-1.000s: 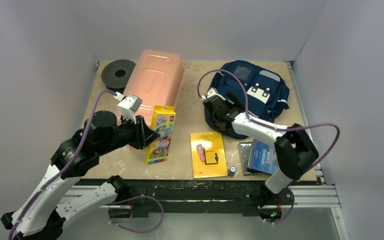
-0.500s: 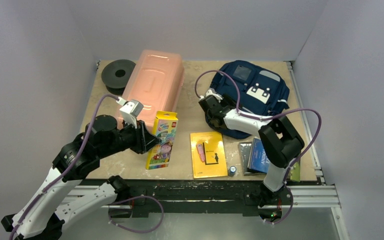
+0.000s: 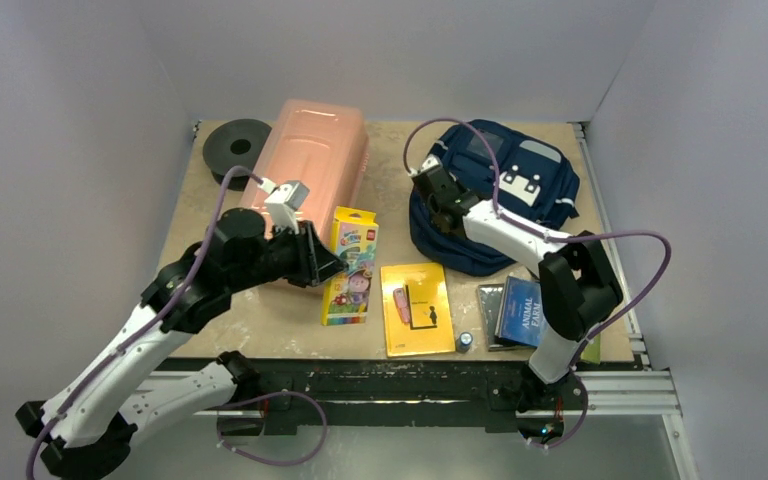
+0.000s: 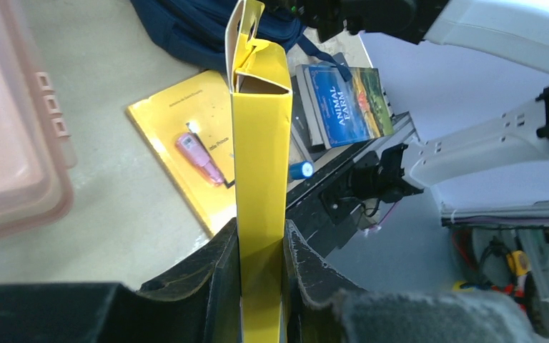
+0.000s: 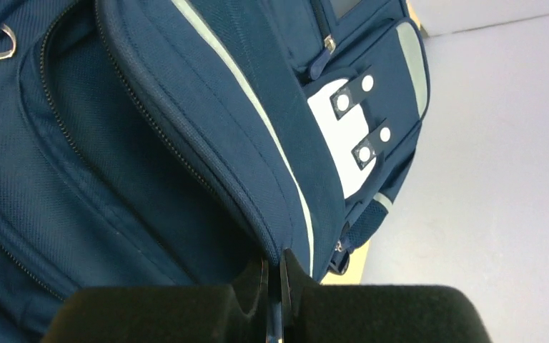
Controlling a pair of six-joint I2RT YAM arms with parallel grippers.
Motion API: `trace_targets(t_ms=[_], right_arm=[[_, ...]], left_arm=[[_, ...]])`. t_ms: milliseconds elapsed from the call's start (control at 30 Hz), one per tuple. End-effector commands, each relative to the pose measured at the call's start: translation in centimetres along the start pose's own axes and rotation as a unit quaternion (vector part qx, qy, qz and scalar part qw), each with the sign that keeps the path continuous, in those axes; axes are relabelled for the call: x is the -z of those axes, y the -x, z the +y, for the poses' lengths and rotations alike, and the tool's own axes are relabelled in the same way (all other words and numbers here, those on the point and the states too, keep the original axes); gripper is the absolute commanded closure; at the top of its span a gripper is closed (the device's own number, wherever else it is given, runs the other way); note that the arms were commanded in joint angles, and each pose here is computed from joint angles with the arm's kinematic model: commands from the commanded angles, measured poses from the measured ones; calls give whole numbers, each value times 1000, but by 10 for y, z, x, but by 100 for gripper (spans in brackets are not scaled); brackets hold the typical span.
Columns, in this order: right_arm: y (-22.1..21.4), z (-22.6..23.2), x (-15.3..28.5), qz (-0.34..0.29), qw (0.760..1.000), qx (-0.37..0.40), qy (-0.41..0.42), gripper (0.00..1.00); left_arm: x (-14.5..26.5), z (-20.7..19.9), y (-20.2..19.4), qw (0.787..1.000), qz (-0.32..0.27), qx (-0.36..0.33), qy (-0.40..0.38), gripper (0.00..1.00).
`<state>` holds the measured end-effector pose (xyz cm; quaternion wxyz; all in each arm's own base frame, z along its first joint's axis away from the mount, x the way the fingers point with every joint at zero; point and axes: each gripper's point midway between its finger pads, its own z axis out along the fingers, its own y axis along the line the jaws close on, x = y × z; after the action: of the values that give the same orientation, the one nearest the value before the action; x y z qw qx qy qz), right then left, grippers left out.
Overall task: Pack the student bag
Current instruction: Place the stationery in the student bag.
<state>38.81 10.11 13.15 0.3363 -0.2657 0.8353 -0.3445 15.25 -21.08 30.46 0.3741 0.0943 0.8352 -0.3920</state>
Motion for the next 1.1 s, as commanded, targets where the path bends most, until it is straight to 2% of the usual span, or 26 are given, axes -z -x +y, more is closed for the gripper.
trace_targets(t_ms=[0, 200, 333, 700, 833, 1067], right_arm=[[30, -20, 18, -18, 992, -93, 79, 100], [46, -33, 17, -35, 975, -181, 123, 100], [57, -39, 10, -38, 966, -212, 142, 100], [92, -58, 24, -82, 943, -251, 201, 100], [98, -63, 32, -97, 938, -258, 211, 100], [96, -66, 37, -105, 932, -268, 219, 100]], left_arm=[[-34, -27, 30, 996, -21, 73, -38, 100], [-78, -28, 46, 989, -21, 146, -20, 100], [-115, -25, 57, 981, -34, 193, -13, 100], [-220, -7, 72, 952, -39, 303, 22, 100], [-249, -4, 79, 950, -41, 308, 30, 100], [-291, 1, 90, 928, -61, 368, 15, 100]])
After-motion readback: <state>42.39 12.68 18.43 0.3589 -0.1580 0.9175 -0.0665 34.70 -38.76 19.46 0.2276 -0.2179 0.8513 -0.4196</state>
